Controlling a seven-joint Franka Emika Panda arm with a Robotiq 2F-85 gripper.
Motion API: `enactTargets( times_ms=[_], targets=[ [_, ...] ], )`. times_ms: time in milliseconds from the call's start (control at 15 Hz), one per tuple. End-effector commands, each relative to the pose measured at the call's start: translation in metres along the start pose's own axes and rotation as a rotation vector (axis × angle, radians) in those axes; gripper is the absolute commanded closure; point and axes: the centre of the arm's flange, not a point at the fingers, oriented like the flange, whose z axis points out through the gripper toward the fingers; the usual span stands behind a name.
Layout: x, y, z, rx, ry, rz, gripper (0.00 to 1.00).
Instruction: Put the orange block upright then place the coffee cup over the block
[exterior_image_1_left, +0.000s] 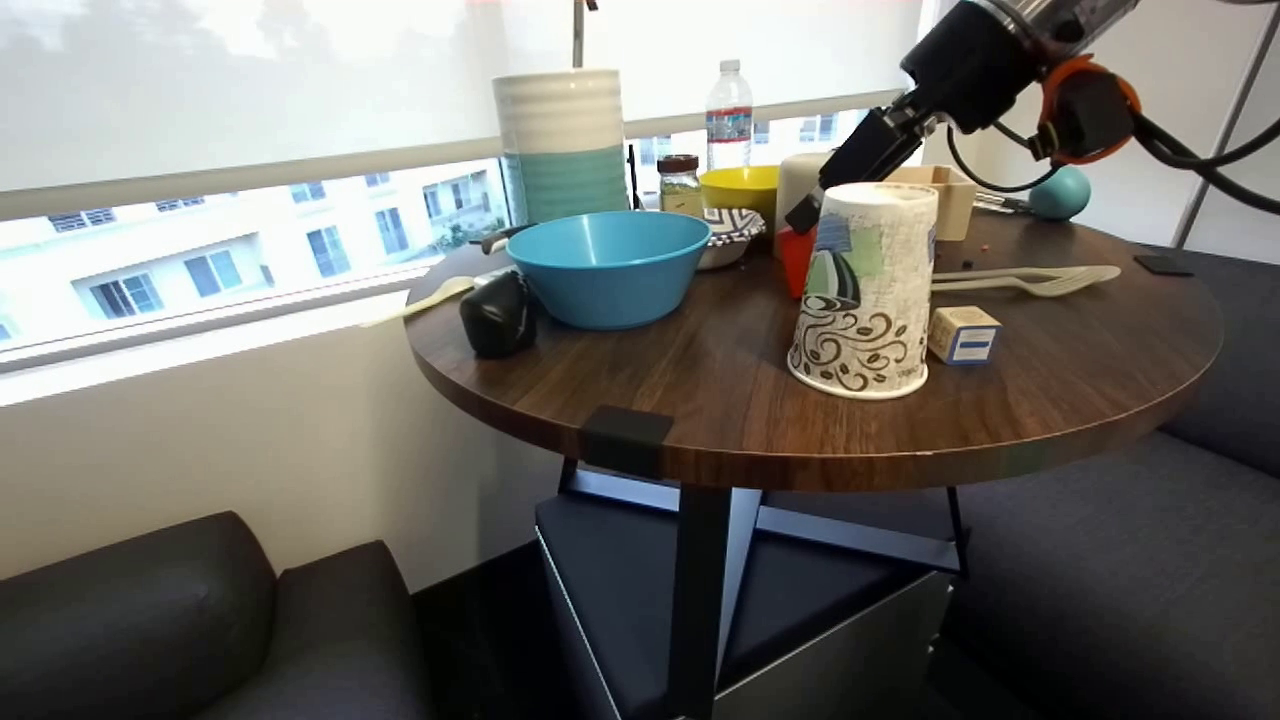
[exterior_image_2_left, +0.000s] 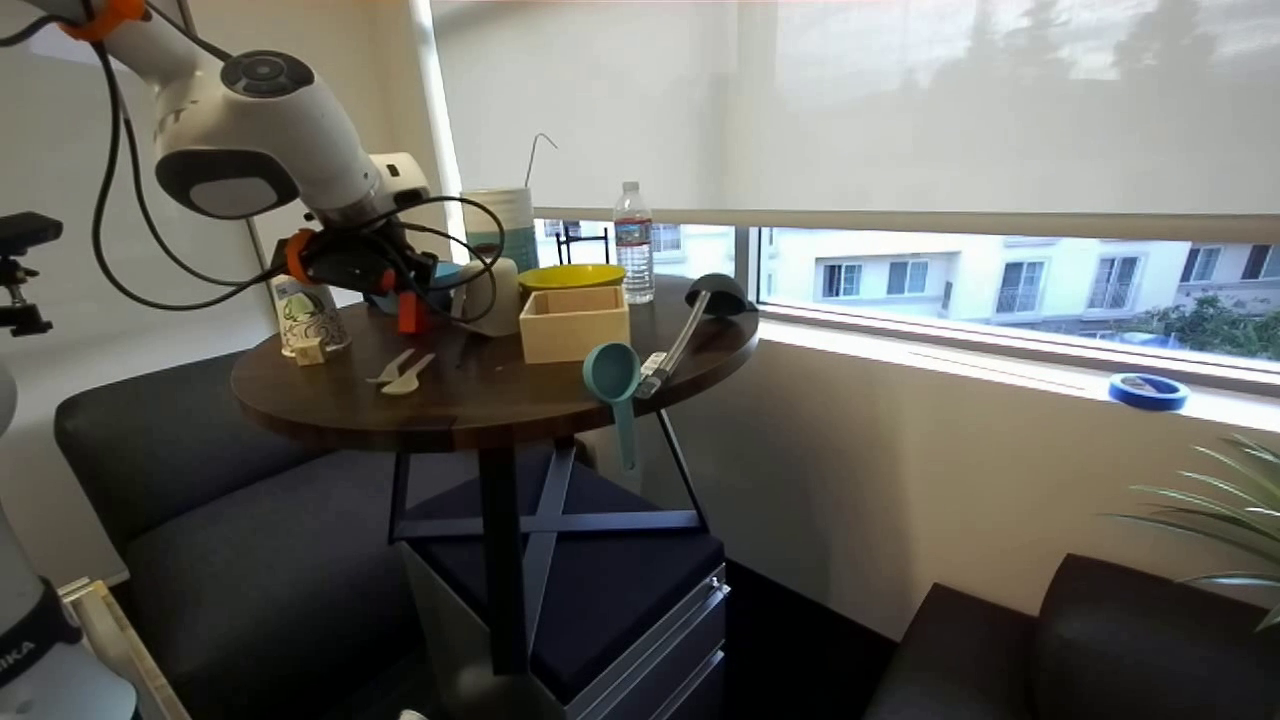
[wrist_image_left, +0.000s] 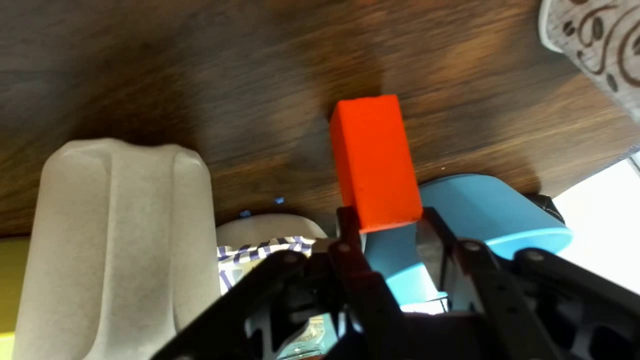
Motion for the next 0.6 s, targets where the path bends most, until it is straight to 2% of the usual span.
enactTargets(
  times_ms=[0,67,400,533],
  targets=[
    [-0.017,0.0,0.002,0.013,0.024,-0.022,0.59],
    [-0.018,0.0,0.001,0.013,0.02,-0.025,0.4],
    [-0.01,-0.006,-0.016,0.005,0.006,-0.021,0.06],
    [0.007,-0.017,-0.033,-0.024,0.014,-0.061,0.0]
  ],
)
